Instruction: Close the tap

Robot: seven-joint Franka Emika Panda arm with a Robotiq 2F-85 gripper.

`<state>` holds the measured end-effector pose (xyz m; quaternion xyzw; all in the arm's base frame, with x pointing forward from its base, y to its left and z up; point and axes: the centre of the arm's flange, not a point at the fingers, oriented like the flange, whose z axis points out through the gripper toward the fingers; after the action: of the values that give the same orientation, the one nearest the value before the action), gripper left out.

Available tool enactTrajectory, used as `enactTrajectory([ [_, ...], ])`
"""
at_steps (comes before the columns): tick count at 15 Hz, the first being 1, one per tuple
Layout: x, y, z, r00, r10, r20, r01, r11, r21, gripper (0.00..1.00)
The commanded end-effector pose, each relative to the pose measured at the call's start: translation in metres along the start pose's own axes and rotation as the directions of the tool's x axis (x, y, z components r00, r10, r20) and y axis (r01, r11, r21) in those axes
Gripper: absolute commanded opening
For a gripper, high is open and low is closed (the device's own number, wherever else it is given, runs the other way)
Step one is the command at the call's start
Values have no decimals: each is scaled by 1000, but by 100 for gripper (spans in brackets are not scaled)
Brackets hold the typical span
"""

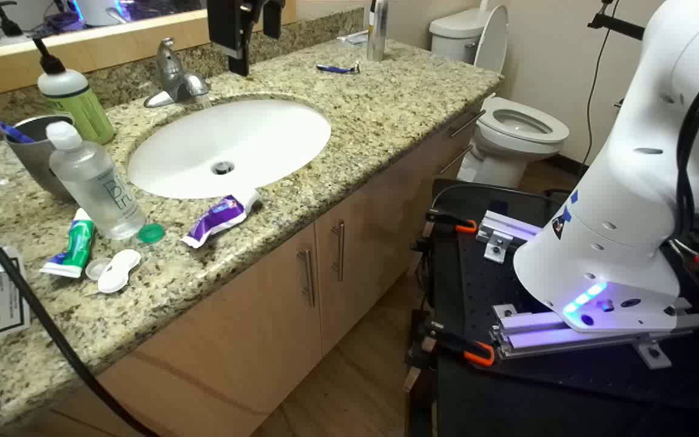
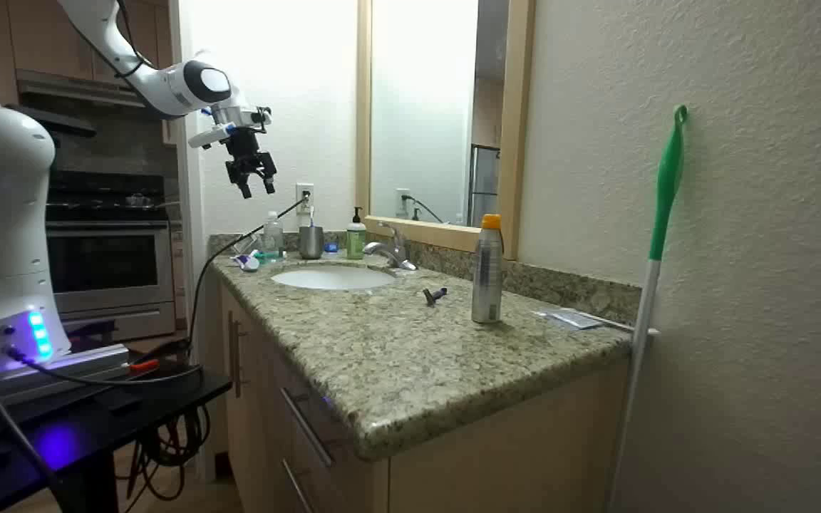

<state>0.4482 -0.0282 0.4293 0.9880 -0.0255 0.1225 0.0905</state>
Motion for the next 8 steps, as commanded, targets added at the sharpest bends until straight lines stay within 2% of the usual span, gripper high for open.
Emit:
enactTrajectory([
  [1,0,0,0,1000,0,0,0,1000,0,100],
  [4,21,42,-3,994,85,-66,-92,989,-115,100],
  [5,22,70,-7,989,137,-56,-141,987,-81,100],
  [6,26,69,-21,985,165,-40,-166,986,-14,100],
  [7,12,53,-12,991,128,-48,-131,990,-59,100],
  [8,14,62,-15,989,139,-55,-141,989,-53,100],
])
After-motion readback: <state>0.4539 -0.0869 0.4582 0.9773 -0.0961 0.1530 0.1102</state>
